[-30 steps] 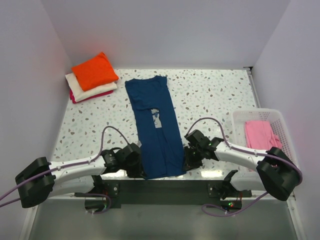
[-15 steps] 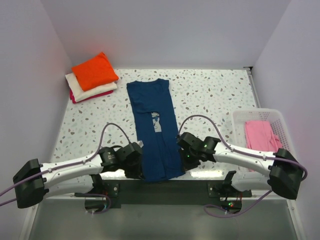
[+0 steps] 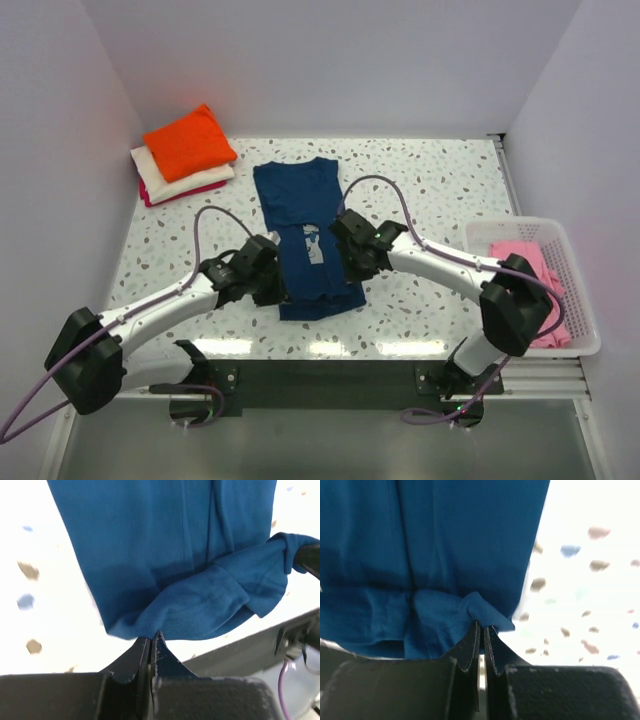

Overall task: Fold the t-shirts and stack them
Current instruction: Fold the tshirt

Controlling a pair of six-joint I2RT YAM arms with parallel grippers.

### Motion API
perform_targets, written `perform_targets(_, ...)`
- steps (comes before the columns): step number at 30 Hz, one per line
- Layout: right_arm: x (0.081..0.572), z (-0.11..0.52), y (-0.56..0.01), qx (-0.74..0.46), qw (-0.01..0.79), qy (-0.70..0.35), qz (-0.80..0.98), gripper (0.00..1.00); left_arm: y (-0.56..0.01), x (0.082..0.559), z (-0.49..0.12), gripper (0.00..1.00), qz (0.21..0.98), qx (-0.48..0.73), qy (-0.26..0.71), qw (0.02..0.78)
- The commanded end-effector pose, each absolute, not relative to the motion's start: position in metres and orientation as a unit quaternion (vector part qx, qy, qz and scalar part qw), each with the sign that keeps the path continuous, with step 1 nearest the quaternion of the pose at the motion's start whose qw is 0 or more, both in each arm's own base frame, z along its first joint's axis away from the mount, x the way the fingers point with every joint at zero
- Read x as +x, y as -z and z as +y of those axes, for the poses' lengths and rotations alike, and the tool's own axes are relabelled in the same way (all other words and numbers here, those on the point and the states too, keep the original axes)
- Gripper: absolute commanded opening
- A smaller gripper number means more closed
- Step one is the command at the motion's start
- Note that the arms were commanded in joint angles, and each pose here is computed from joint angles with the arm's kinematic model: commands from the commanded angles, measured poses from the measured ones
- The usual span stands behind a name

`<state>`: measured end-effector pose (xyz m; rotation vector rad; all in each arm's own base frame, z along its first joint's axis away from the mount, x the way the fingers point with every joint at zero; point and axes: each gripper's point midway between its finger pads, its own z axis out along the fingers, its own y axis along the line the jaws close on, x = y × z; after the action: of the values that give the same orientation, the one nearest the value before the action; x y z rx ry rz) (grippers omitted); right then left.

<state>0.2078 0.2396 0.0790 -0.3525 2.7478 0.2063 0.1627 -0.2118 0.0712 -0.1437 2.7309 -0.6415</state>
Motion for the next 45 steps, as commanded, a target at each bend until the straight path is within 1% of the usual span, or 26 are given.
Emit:
perform_targets(1,0.258,0.262,-0.102,-0.121,0.243,-0.088,0.958,0.00,-0.094,0.210,-0.225,0.00,0.940,-0.037,0.250,0.230)
perform_targets(5,0.293,0.271,-0.100,-0.097,0.248,-0.094,0.959,0.00,-0.097,0.237,-0.224,0.00,0.936,-0.051,0.242,0.250)
perform_targets(7,0.304,0.274,-0.093,-0.090,0.241,-0.096,0.961,0.00,-0.095,0.251,-0.221,0.00,0.934,-0.063,0.239,0.256)
perform_targets(12,0.334,0.279,-0.096,-0.066,0.246,-0.118,0.960,0.00,-0.094,0.282,-0.211,0.00,0.932,-0.088,0.234,0.263)
perform_targets(19,0.365,0.282,-0.102,-0.040,0.243,-0.148,0.958,0.00,-0.098,0.313,-0.205,0.00,0.926,-0.103,0.238,0.273)
perform_targets(24,0.391,0.277,-0.100,-0.019,0.246,-0.150,0.957,0.00,-0.097,0.336,-0.200,0.00,0.925,-0.115,0.232,0.279)
perform_targets(31,0.408,0.280,-0.094,-0.007,0.235,-0.167,0.957,0.00,-0.088,0.359,-0.193,0.00,0.922,-0.130,0.238,0.276)
perform_targets(40,0.423,0.275,-0.084,0.007,0.232,-0.170,0.958,0.00,-0.078,0.374,-0.186,0.00,0.918,-0.143,0.246,0.278)
perform_targets(43,0.429,0.275,-0.082,0.009,0.234,-0.173,0.957,0.04,-0.078,0.379,-0.184,0.00,0.915,-0.143,0.255,0.278)
perform_targets(44,0.432,0.276,-0.082,0.010,0.234,-0.174,0.957,0.08,-0.078,0.381,-0.184,0.02,0.915,-0.141,0.258,0.278)
perform_targets(45,0.432,0.276,-0.082,0.010,0.233,-0.174,0.957,0.11,-0.076,0.382,-0.182,0.06,0.915,-0.140,0.260,0.277)
